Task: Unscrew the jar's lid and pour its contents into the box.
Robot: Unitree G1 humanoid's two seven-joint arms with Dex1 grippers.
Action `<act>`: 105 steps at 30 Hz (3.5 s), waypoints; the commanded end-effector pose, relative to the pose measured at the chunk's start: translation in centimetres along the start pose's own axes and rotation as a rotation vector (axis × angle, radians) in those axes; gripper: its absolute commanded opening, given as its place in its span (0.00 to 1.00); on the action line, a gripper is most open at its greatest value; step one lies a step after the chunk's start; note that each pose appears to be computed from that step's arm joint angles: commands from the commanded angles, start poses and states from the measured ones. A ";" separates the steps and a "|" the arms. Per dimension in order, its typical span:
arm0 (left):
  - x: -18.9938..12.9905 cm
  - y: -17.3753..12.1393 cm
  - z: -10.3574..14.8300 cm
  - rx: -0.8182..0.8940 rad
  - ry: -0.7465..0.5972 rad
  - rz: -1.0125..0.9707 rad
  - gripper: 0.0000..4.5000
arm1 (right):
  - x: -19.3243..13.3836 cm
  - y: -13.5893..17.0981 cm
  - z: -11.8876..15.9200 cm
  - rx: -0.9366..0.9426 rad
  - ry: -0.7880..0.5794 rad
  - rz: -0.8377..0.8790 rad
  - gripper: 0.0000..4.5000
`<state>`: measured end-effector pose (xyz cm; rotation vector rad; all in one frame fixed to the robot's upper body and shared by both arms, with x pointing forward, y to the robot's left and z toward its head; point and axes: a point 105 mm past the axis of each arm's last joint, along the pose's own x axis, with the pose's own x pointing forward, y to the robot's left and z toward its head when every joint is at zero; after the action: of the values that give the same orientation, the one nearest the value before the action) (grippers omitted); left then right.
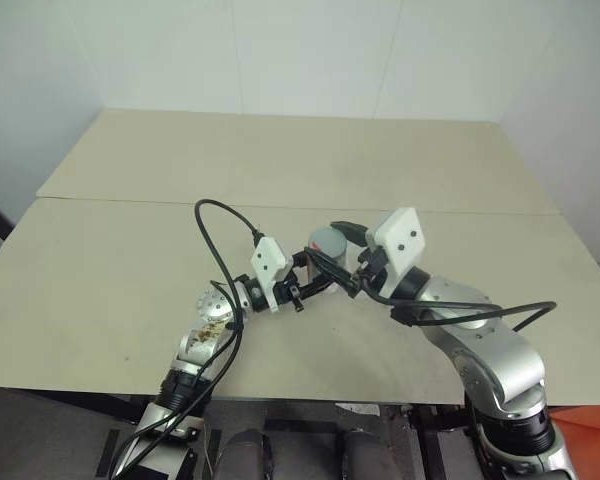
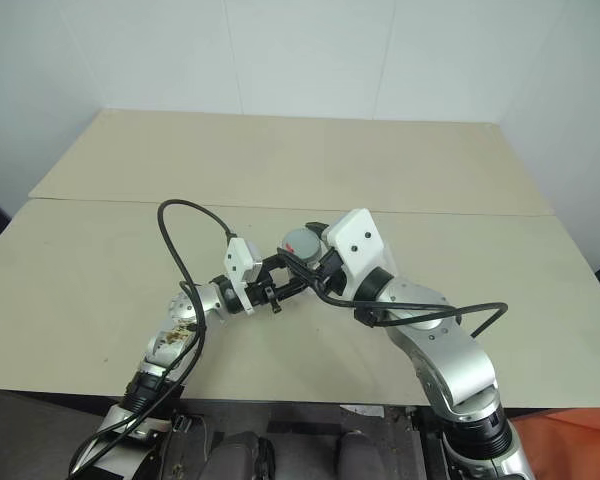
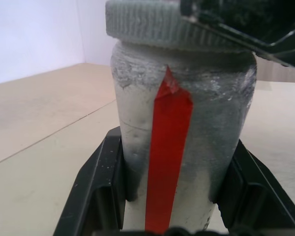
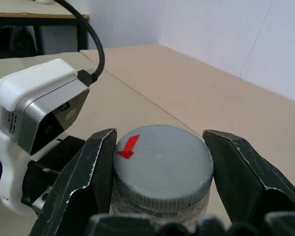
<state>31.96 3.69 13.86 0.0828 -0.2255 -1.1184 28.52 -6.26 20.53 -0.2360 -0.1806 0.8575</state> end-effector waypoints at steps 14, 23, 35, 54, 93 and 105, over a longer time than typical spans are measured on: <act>-0.8 -2.1 1.8 0.015 -0.065 -0.146 0.44 | -2.6 -0.1 -0.2 0.050 -0.048 0.691 0.61; -0.6 -2.3 1.9 0.013 -0.072 -0.144 0.44 | -1.6 -1.9 -0.3 0.018 -0.078 0.972 0.61; -0.9 -2.4 1.6 0.015 -0.058 -0.135 0.44 | -1.0 -3.3 -0.9 -0.020 -0.053 1.000 0.78; -1.2 -1.3 0.9 0.026 -0.036 -0.053 0.44 | -3.2 -2.0 3.8 -0.261 -0.142 0.224 0.99; -0.7 -0.2 0.4 0.050 -0.025 -0.001 0.44 | 0.2 1.2 1.0 -0.024 0.020 -0.149 0.61; -0.9 -0.5 0.6 0.042 -0.033 -0.024 0.44 | 0.3 1.3 0.8 -0.026 0.013 -0.076 0.61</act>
<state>31.59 4.52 12.95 0.1014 -0.2189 -1.1115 27.85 -4.93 20.10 -0.2552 -0.1415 0.7490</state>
